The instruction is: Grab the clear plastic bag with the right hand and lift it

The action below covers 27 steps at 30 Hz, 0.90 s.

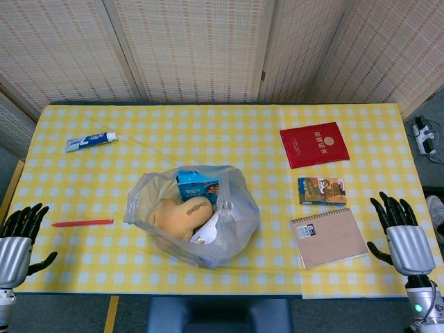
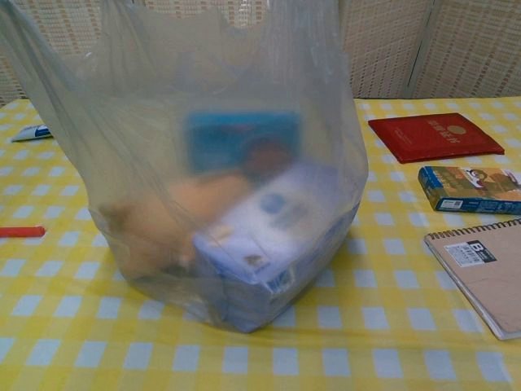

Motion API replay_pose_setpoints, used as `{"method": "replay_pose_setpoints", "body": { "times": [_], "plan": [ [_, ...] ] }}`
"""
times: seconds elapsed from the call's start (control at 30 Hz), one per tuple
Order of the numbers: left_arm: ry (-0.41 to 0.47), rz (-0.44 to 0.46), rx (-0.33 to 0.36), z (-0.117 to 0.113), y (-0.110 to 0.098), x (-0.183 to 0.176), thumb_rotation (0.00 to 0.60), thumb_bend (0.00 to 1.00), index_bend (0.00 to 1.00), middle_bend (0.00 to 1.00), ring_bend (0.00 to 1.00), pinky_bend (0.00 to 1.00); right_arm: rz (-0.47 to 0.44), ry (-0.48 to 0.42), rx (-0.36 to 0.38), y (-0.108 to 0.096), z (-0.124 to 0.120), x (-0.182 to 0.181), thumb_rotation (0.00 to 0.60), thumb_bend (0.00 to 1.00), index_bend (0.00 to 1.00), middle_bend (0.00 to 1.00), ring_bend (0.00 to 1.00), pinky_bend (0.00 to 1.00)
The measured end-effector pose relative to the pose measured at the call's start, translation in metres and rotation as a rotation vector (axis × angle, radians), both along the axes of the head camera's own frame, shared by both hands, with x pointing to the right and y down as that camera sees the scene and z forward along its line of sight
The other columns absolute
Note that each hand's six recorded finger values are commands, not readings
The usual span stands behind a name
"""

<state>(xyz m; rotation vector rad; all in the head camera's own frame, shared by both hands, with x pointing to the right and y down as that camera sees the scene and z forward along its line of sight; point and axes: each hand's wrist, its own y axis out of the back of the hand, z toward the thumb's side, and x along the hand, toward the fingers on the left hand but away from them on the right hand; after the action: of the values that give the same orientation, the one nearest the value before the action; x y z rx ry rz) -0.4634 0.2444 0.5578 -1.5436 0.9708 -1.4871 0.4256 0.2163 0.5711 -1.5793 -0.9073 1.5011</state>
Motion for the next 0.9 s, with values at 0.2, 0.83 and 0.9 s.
{"method": "replay_pose_setpoints", "body": {
  "times": [0.2, 0.83, 0.9],
  "plan": [
    [-0.002, -0.006, -0.017, 0.004, -0.001, -0.002, 0.6, 0.22, 0.0, 0.1, 0.09, 0.12, 0.003, 0.004, -0.008, 0.0, 0.001, 0.001, 0.6, 0.27, 0.0, 0.0, 0.0, 0.0],
    [0.052, 0.005, -0.021, 0.002, -0.005, 0.005, 0.6, 0.22, 0.0, 0.1, 0.09, 0.12, -0.168, -0.534, -0.134, -0.026, -0.015, -0.071, 0.6, 0.27, 0.0, 0.0, 0.0, 0.0],
    [0.054, 0.001, -0.024, 0.002, -0.005, 0.004, 0.6, 0.22, 0.0, 0.1, 0.09, 0.12, -0.203, -0.6, -0.173, -0.035, -0.017, -0.085, 0.6, 0.27, 0.0, 0.0, 0.0, 0.0]
  ]
}}
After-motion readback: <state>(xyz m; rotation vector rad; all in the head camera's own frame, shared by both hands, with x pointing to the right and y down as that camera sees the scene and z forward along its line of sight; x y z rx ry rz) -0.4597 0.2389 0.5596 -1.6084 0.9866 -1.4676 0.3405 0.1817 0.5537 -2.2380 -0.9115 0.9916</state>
